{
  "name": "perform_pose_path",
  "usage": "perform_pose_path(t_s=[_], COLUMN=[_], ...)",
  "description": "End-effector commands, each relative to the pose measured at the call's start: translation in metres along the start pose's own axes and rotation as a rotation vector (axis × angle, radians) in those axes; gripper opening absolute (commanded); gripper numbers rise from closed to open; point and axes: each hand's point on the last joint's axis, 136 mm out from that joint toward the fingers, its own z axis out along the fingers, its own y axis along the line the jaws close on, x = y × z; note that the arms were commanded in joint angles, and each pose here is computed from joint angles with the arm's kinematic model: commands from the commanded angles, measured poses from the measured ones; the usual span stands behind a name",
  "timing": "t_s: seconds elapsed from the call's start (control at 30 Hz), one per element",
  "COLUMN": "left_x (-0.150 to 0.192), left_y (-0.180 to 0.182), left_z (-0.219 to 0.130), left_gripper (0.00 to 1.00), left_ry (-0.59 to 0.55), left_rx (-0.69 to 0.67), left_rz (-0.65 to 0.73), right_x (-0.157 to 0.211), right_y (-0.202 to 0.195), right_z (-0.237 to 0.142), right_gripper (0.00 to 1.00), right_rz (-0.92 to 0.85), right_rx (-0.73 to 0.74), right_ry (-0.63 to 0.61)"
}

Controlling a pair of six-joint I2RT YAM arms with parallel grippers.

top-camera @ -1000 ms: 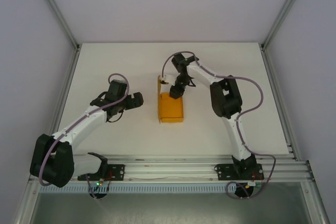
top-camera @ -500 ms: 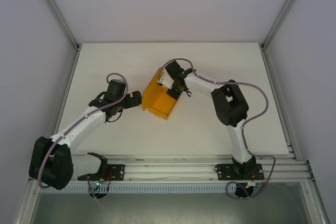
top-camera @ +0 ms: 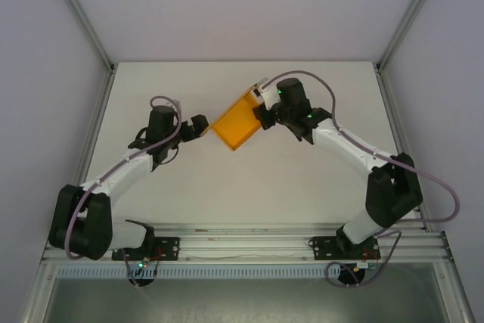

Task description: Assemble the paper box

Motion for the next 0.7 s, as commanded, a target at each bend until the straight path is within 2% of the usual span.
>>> perform_pose_path(t_s=[0.0, 0.07, 0.13, 0.3, 0.37, 0.43, 0.57, 0.67], left_x=[0.000, 0.002, 0.005, 0.002, 0.003, 0.003, 0.011, 0.023], left_y=[-0.081, -0.105, -0.116, -0.111, -0.114, -0.104, -0.048, -0.008], left_z=[-0.001, -0.003, -0.002, -0.002, -0.006, -0.001, 0.018, 0.021], left_gripper=[1.00, 1.00, 1.00, 1.00, 1.00, 1.00, 1.00, 1.00], left_ry=[0.044, 0.059, 0.089, 0.076, 0.075, 0.083, 0.135, 0.162], left_rx=[0.389, 0.513, 0.566, 0.528, 0.542, 0.478, 0.146, -0.043], left_rz=[0.095, 0.128, 0.151, 0.153, 0.158, 0.124, 0.074, 0.074], right_x=[-0.029, -0.029, -0.033, -0.023, -0.010, 0.005, 0.045, 0.074], right_y=[0.050, 0.054, 0.053, 0.020, 0.003, -0.008, -0.030, -0.032], right_z=[-0.003, -0.004, -0.007, -0.004, 0.000, 0.005, 0.010, 0.011], right_gripper=[0.00, 0.00, 0.00, 0.00, 0.00, 0.00, 0.00, 0.00], right_rz=[0.067, 0.077, 0.092, 0.057, 0.057, 0.086, 0.225, 0.319], right_rx=[-0.224, -0.237, -0.233, -0.031, 0.060, 0.124, 0.260, 0.292], right_ry=[-0.130, -0.146, -0.159, -0.109, -0.051, 0.003, 0.095, 0.131])
